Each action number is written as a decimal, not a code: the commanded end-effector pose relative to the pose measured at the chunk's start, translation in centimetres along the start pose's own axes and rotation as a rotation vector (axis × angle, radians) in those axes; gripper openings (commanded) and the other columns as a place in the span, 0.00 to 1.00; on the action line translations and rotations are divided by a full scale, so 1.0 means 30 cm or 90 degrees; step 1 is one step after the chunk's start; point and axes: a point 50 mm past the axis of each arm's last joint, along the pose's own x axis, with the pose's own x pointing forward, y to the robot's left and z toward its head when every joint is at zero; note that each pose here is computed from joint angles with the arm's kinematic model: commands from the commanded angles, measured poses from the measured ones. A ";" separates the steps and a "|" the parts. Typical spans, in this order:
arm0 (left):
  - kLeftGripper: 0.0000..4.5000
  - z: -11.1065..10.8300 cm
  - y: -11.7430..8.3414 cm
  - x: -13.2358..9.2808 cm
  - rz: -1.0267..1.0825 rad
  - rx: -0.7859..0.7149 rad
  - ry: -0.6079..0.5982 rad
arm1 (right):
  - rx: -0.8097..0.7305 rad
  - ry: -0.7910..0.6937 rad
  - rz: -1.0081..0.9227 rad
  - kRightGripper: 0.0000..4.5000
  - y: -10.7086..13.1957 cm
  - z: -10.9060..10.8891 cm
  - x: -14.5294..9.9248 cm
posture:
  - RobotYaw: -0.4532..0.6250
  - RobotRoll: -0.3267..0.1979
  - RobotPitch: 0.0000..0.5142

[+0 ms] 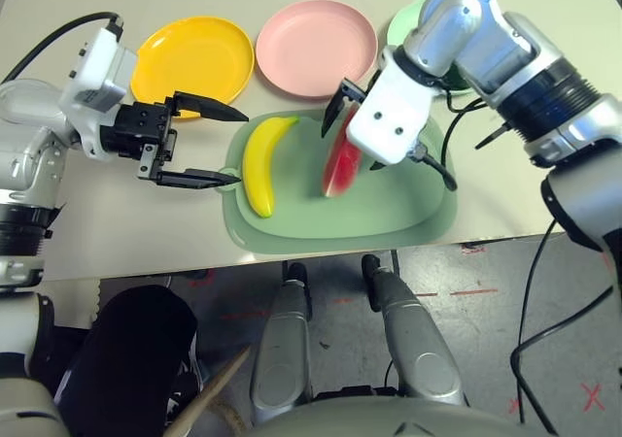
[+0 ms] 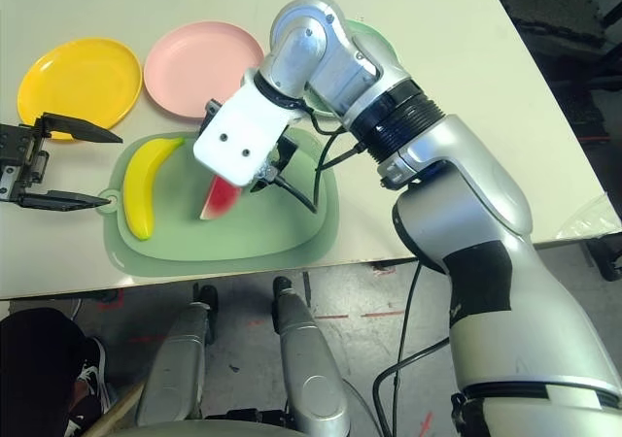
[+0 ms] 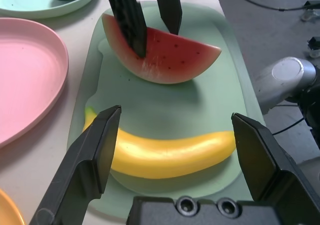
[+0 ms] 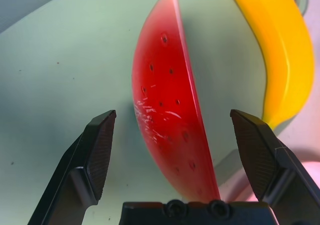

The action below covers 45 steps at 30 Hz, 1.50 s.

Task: Place the fruits into color-matched plates.

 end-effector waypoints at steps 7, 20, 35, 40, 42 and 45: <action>1.00 0.006 -0.012 -0.006 -0.015 -0.001 0.008 | 0.003 -0.008 0.025 0.99 0.020 -0.008 0.060 | 0.36 0.62 0.82; 1.00 0.029 -0.009 0.007 -0.027 -0.001 0.002 | 0.026 0.005 0.001 0.90 0.019 -0.023 0.071 | 0.36 0.62 0.82; 1.00 0.025 -0.012 0.014 -0.026 -0.005 -0.007 | 0.050 -0.003 0.000 0.46 0.034 -0.022 0.051 | 0.35 0.62 0.82; 1.00 0.020 -0.010 0.016 -0.023 -0.005 -0.011 | 0.065 -0.011 -0.014 0.46 0.021 -0.004 -0.013 | 0.33 0.62 0.82; 1.00 0.017 -0.004 0.019 -0.016 -0.002 -0.015 | 0.073 -0.014 -0.026 0.46 0.008 0.001 -0.037 | 0.33 0.62 0.81; 1.00 0.007 0.010 0.029 0.018 0.001 -0.012 | 0.090 -0.016 -0.051 0.46 -0.020 0.001 -0.076 | 0.33 0.62 0.81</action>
